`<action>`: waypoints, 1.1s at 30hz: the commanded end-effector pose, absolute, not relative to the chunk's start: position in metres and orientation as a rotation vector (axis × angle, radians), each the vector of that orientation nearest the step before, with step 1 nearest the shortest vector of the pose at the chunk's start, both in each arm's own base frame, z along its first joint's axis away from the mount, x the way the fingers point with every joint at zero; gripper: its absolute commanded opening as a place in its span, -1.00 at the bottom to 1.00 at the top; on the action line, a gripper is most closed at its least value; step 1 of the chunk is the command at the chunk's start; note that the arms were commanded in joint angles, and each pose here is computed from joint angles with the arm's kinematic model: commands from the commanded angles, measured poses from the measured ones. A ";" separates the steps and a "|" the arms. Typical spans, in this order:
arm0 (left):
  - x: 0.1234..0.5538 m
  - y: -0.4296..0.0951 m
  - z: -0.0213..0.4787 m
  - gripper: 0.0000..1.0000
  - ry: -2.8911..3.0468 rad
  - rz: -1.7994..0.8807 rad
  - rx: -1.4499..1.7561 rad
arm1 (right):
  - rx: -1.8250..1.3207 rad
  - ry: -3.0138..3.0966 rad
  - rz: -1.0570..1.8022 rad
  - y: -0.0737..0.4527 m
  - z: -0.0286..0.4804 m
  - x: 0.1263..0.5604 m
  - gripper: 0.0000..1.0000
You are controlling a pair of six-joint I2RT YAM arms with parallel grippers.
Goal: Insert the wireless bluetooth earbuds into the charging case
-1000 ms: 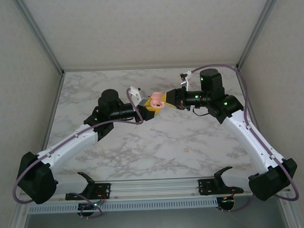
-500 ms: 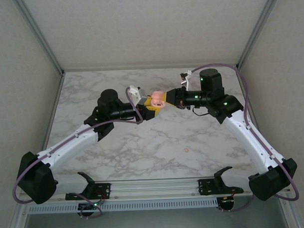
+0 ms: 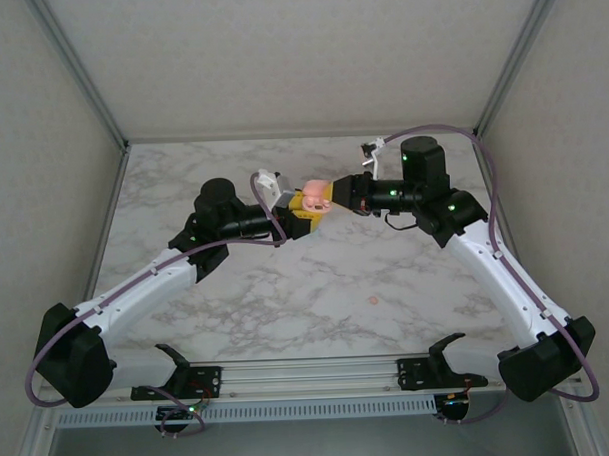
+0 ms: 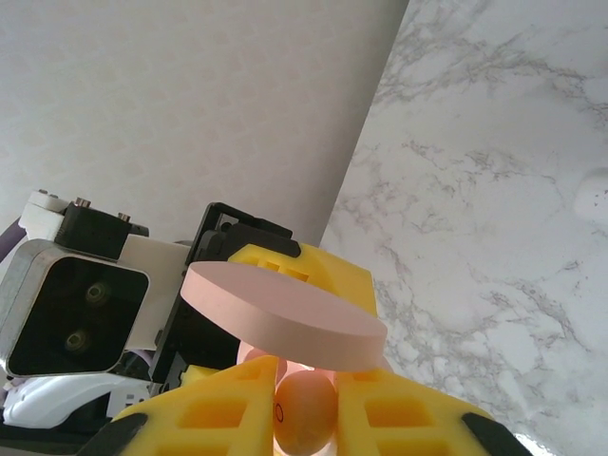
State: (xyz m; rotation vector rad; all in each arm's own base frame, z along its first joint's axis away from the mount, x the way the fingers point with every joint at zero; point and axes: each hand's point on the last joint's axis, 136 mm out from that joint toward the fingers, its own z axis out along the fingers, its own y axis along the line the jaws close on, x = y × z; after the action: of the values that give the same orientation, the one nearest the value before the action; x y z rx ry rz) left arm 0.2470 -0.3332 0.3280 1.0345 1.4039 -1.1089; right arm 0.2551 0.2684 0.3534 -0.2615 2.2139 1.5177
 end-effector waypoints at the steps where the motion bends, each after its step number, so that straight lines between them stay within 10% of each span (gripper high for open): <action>1: 0.239 -0.338 0.362 -0.68 1.280 -1.131 1.045 | -0.292 2.225 1.468 0.268 0.349 0.252 -0.57; 33: 0.243 -0.338 0.356 -0.69 1.305 -1.105 1.034 | -0.244 2.236 1.351 0.257 0.370 0.252 -0.27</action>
State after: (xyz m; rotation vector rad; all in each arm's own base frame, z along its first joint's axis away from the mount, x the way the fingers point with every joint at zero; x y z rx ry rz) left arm 0.2476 -0.3364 0.3294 1.0233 1.3987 -1.1258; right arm 0.2555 0.2576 0.3533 -0.2278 2.2773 1.3531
